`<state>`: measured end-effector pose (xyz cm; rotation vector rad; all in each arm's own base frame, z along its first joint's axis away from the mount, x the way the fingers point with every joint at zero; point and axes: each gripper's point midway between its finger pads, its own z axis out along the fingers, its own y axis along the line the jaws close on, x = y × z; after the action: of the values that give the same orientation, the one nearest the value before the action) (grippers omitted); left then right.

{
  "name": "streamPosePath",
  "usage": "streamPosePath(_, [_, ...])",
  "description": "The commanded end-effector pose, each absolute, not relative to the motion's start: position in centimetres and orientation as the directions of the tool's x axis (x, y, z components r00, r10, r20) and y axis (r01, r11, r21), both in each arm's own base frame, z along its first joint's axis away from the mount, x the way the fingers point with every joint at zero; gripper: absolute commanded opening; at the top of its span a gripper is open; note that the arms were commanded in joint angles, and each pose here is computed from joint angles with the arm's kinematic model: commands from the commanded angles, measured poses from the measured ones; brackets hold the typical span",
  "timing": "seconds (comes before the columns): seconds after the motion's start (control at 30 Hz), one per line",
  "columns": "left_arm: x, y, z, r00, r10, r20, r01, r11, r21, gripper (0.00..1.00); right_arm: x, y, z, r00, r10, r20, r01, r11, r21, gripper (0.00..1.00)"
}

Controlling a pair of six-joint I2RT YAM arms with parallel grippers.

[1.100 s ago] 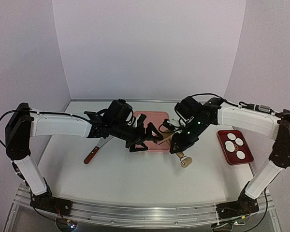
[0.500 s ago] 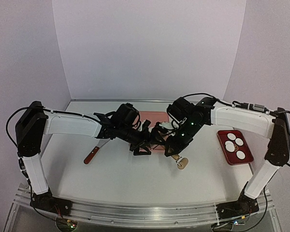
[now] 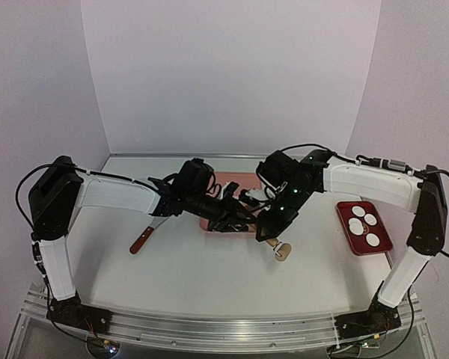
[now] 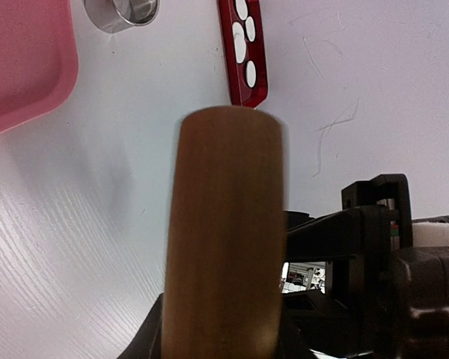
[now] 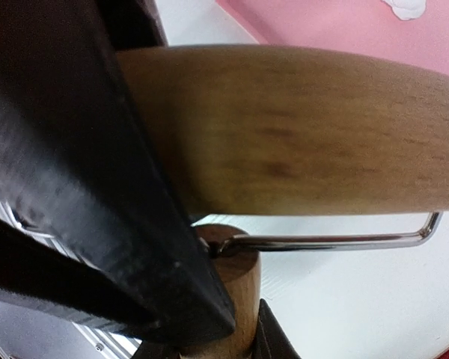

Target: Roll out the dumpling wrappers from the dough

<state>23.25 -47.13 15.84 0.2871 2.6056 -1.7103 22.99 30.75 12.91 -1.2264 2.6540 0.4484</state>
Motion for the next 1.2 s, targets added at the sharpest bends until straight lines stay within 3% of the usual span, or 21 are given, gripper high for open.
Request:
streamPosePath(0.0, [24.7, -47.4, 18.2, -0.981, 0.102, -0.165, 0.189, 0.33, -0.925, 0.05, 24.1, 31.4, 14.8, -0.625, -0.699, -0.348, -0.772, 0.62, 0.14, 0.07])
streamPosePath(0.1, [25.3, -46.2, 18.4, -0.983, 0.046, -0.179, 0.184, 0.353, -0.917, 0.0, 25.6, 31.0, 15.9, -0.662, -0.64, -0.39, -0.719, 0.689, 0.09, 0.29])
streamPosePath(0.27, [26.4, -44.5, 20.2, -0.965, -0.066, -0.255, 0.214, 0.371, -0.904, 0.0, 27.9, 30.5, 19.4, -0.702, -0.511, -0.496, -0.611, 0.79, 0.05, 0.84])
streamPosePath(0.33, [26.8, -43.7, 20.7, -0.952, -0.114, -0.283, 0.222, 0.378, -0.899, 0.0, 28.7, 30.4, 21.5, -0.709, -0.449, -0.544, -0.568, 0.82, 0.063, 0.96])
streamPosePath(0.47, [27.7, -41.9, 23.2, -0.906, -0.234, -0.354, 0.256, 0.363, -0.896, 0.0, 29.8, 30.2, 24.5, -0.738, -0.305, -0.602, -0.495, 0.851, 0.175, 0.98])
streamPosePath(0.63, [28.0, -40.6, 27.4, -0.846, -0.314, -0.431, 0.341, 0.304, -0.89, 0.0, 31.3, 28.6, 24.8, -0.84, -0.079, -0.536, -0.37, 0.807, 0.461, 0.98])
streamPosePath(0.83, [27.4, -39.8, 32.5, -0.804, -0.36, -0.473, 0.421, 0.217, -0.881, 0.0, 32.0, 28.9, 27.3, -0.877, 0.099, -0.47, -0.341, 0.56, 0.755, 0.98])
streamPosePath(1.17, [26.0, -39.3, 38.6, -0.794, -0.404, -0.455, 0.484, 0.035, -0.874, 0.0, 31.3, 31.8, 28.6, -0.925, 0.098, -0.368, -0.33, 0.276, 0.903, 0.98])
